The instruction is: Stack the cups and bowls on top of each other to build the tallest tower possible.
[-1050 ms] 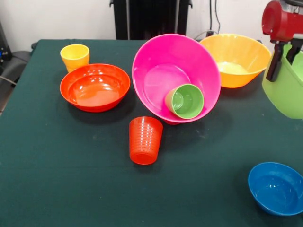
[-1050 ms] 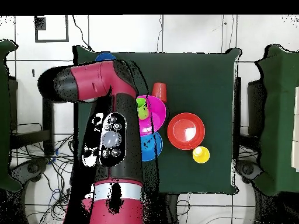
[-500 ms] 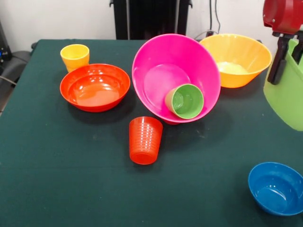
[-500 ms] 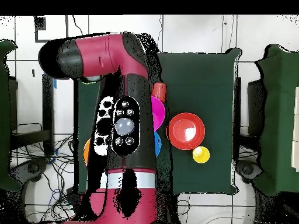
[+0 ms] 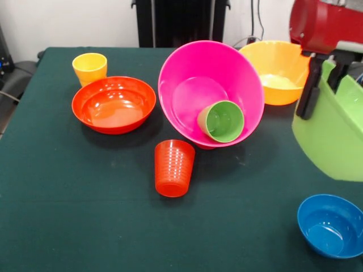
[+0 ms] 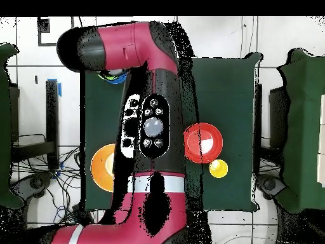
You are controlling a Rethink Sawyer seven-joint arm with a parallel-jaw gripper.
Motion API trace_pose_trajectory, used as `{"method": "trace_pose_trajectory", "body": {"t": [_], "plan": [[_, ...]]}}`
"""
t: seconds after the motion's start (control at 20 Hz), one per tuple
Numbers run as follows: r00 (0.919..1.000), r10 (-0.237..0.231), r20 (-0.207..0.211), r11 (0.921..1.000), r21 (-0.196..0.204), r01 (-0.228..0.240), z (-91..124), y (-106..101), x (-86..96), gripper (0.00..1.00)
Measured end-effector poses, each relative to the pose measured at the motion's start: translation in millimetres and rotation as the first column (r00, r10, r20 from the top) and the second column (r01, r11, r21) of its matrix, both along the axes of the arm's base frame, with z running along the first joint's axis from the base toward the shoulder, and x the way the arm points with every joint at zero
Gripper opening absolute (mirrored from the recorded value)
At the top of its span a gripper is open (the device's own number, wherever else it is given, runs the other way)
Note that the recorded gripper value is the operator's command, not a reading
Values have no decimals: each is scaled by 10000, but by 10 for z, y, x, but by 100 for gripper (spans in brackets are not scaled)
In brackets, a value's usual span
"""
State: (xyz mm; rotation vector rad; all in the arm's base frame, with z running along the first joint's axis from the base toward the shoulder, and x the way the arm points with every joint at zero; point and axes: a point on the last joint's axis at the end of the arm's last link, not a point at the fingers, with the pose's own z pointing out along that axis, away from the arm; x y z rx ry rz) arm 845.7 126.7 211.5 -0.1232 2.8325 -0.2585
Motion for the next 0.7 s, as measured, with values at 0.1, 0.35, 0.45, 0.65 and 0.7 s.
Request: {"method": "trace_pose_trajectory", "body": {"t": [0.1,0.35,0.45,0.65,0.7], "plan": [[9999,120,-28,9999,-38,-120,-32,-60,26,0],[9991,376,-182,9992,-143,-379,-143,-205,52,0],[9988,436,-245,9989,-158,-439,-178,-266,57,0],[9984,482,-304,9986,-211,-489,-207,-356,63,0],[9983,493,-312,9985,-221,-500,-210,-365,63,0]]}}
